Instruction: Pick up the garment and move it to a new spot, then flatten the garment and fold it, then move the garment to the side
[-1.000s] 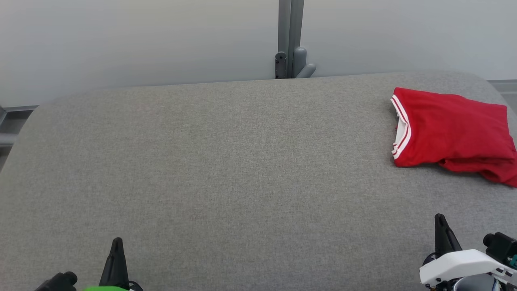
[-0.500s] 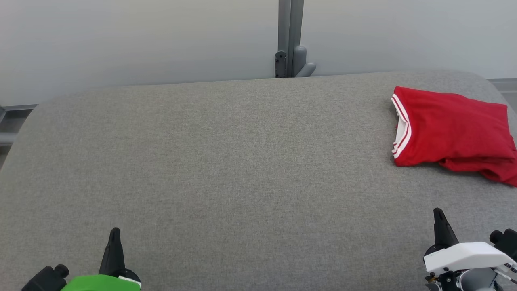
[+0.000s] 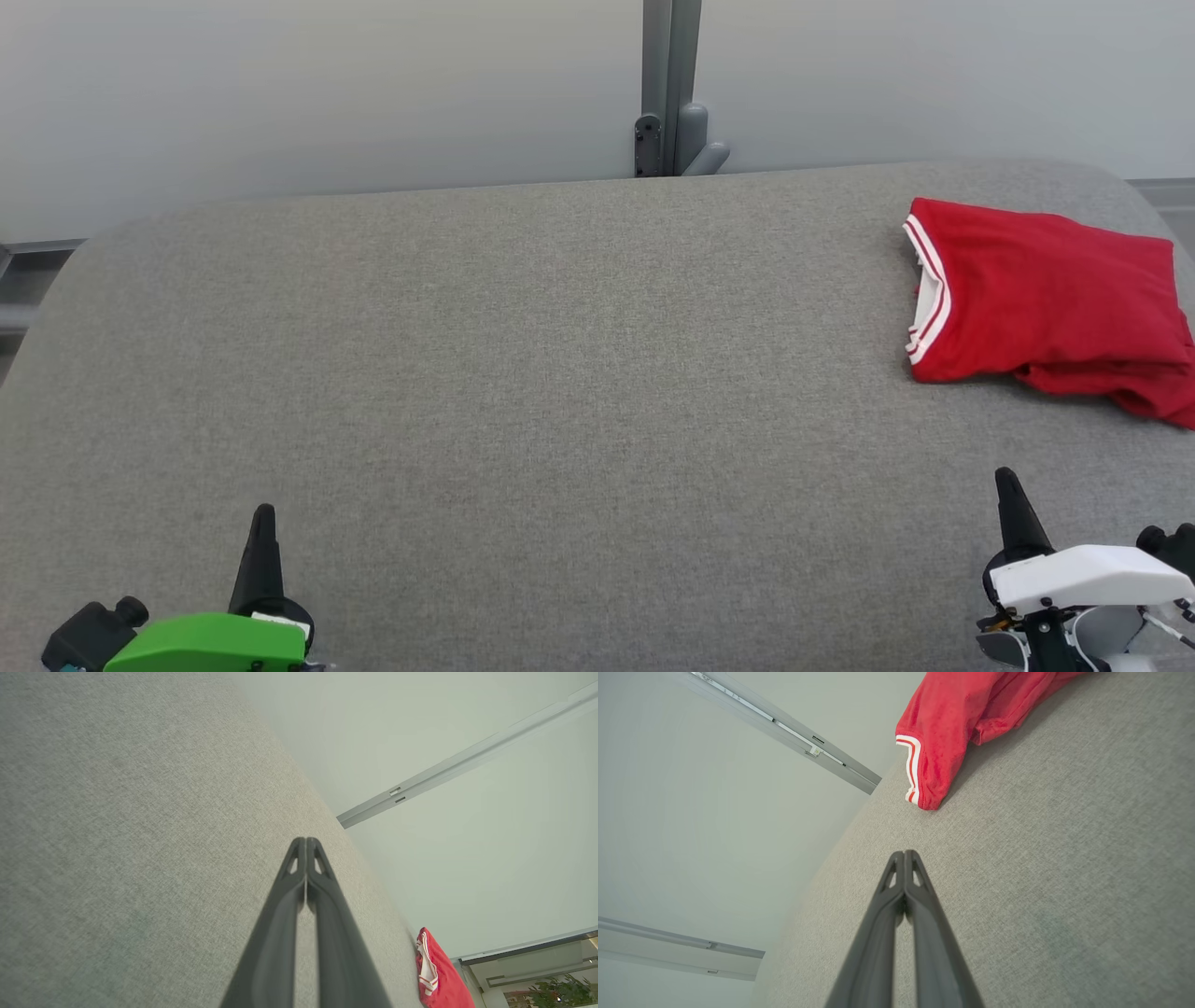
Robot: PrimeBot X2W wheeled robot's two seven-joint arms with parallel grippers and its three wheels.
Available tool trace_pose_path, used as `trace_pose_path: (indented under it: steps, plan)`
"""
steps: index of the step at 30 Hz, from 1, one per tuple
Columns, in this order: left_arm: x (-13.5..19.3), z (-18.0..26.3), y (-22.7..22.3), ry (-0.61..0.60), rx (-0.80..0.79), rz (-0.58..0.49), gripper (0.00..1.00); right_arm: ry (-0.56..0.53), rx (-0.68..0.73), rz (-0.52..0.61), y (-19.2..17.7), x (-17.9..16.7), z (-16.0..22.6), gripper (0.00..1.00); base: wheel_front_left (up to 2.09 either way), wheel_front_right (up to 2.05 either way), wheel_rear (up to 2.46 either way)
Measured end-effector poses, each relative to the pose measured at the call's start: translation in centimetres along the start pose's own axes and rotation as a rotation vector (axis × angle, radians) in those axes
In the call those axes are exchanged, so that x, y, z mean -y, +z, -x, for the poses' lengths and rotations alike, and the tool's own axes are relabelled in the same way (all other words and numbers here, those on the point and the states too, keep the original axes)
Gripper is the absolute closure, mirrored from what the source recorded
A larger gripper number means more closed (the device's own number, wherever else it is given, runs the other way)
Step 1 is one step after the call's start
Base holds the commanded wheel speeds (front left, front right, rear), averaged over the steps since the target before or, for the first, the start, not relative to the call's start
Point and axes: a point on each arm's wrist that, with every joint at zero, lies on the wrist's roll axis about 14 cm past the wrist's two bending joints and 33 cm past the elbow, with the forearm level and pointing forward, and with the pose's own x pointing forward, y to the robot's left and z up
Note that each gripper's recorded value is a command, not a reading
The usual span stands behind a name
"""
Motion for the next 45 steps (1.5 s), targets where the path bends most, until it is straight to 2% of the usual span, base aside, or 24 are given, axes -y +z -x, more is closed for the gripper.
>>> trace_pose_path:
  steps: [18,45]
  plan:
    - [1.0,-1.0,0.4,-0.025,-0.005,0.176,1.0,0.029,-0.007,-0.208,0.3,-1.0,-0.7,1.0,0.0,0.0,0.0]
    - [2.5,-2.1,1.0,-0.072,-0.015,0.39,1.0,0.079,-0.027,-0.455,0.7,-2.6,-1.4,1.0,0.0,0.0,0.0]
